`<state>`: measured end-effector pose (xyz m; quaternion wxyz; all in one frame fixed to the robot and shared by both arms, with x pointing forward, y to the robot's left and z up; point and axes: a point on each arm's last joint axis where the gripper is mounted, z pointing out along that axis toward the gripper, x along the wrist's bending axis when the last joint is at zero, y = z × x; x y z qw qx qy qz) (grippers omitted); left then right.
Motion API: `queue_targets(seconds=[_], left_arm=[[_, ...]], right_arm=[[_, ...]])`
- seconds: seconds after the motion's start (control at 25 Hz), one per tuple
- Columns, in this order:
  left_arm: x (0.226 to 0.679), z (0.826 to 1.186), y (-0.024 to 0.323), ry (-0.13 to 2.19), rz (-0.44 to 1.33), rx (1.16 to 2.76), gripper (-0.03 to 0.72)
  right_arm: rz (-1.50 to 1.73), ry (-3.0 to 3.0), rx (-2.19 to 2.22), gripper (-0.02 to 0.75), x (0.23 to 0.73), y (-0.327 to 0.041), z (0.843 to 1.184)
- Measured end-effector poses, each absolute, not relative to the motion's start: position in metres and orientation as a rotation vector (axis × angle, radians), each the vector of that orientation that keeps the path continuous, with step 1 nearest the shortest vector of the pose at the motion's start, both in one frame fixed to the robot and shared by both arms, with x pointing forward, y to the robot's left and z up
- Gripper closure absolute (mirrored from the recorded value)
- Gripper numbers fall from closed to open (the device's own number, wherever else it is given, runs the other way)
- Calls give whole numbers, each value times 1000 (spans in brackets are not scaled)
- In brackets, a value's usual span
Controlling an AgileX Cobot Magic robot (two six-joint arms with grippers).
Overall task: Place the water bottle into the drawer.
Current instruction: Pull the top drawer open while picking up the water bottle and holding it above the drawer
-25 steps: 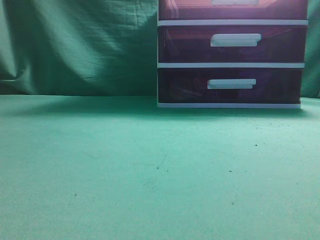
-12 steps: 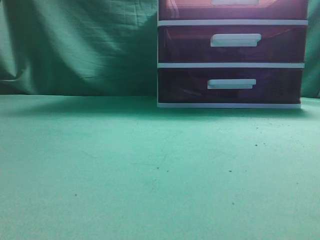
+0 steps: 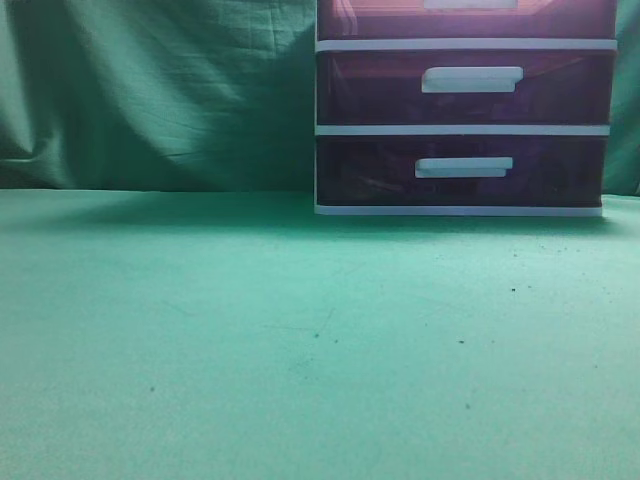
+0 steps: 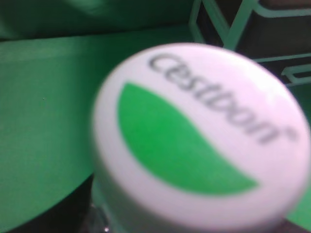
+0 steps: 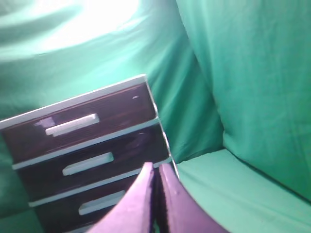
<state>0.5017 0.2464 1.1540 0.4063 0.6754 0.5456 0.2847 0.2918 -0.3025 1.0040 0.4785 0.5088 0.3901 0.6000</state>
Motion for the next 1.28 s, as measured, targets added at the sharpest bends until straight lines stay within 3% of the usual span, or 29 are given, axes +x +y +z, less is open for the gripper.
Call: queue_targets(seconds=[0.2, 0.36, 0.52, 0.96, 1.28], left_arm=[[483, 1169, 249, 1334, 748, 1696, 391], [481, 1169, 250, 1335, 746, 1710, 391], [481, 1169, 250, 1335, 746, 1710, 391], [481, 1169, 250, 1335, 745, 1711, 391], [481, 1169, 250, 1335, 745, 1711, 391]], right_arm=[[1392, 1122, 1170, 738, 307, -294, 1062], [1270, 1337, 1121, 738, 348, -286, 1105], [1142, 1599, 1029, 738, 400, -275, 1126], [809, 1964, 562, 738, 533, -252, 1155], [482, 1922, 152, 738, 586, -212, 1129]])
